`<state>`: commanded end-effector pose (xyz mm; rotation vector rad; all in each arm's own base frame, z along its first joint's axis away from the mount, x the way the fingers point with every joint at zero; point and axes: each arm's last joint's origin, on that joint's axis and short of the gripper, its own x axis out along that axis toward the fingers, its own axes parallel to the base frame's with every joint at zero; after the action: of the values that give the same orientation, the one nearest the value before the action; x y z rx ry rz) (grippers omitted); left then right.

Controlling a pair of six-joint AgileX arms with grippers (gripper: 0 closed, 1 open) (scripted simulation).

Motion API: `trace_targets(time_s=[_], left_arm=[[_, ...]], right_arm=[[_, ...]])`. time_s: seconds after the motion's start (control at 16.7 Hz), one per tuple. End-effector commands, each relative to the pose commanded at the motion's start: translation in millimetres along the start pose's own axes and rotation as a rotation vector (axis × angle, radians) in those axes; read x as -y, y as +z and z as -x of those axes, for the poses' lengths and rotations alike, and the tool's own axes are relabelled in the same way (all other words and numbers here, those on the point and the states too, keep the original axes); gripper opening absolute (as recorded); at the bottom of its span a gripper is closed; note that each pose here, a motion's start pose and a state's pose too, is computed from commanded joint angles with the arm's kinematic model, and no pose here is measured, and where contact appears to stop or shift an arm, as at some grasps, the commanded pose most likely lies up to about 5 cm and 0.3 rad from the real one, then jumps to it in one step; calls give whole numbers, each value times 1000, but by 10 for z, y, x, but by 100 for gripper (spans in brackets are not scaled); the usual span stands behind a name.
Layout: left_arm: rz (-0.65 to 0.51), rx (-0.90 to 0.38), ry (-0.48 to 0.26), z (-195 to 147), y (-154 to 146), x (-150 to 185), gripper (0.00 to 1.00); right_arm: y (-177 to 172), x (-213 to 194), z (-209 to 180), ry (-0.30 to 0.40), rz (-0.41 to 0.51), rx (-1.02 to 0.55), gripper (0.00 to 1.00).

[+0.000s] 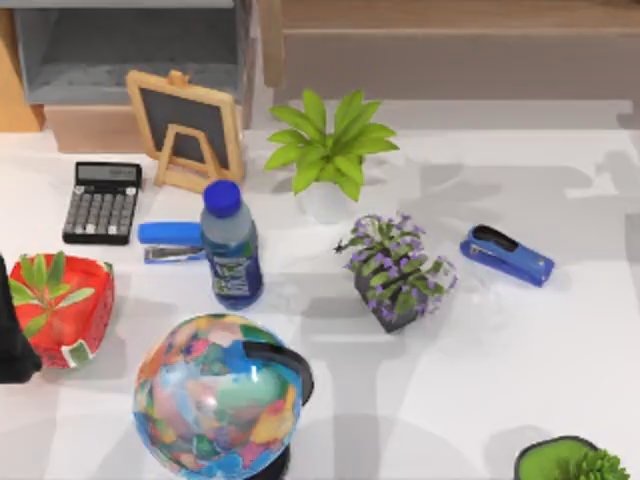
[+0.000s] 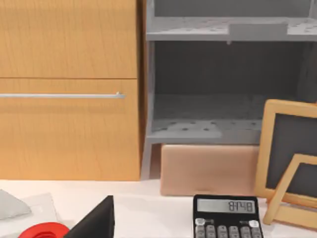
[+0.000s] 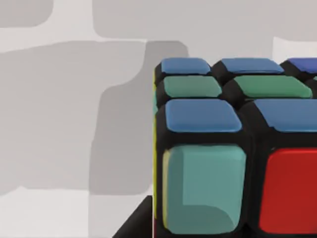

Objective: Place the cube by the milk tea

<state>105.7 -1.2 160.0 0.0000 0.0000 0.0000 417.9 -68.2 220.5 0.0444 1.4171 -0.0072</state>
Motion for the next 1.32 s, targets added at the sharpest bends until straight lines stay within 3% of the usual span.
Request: trace_targets(time_s=[0.24, 1.32], left_arm=[[0, 0, 0, 0, 0, 0, 100], [0, 0, 0, 0, 0, 0, 100]], right_arm=[[-24, 10, -268, -37, 29, -152, 0], [15, -96, -188, -36, 57, -93, 0]])
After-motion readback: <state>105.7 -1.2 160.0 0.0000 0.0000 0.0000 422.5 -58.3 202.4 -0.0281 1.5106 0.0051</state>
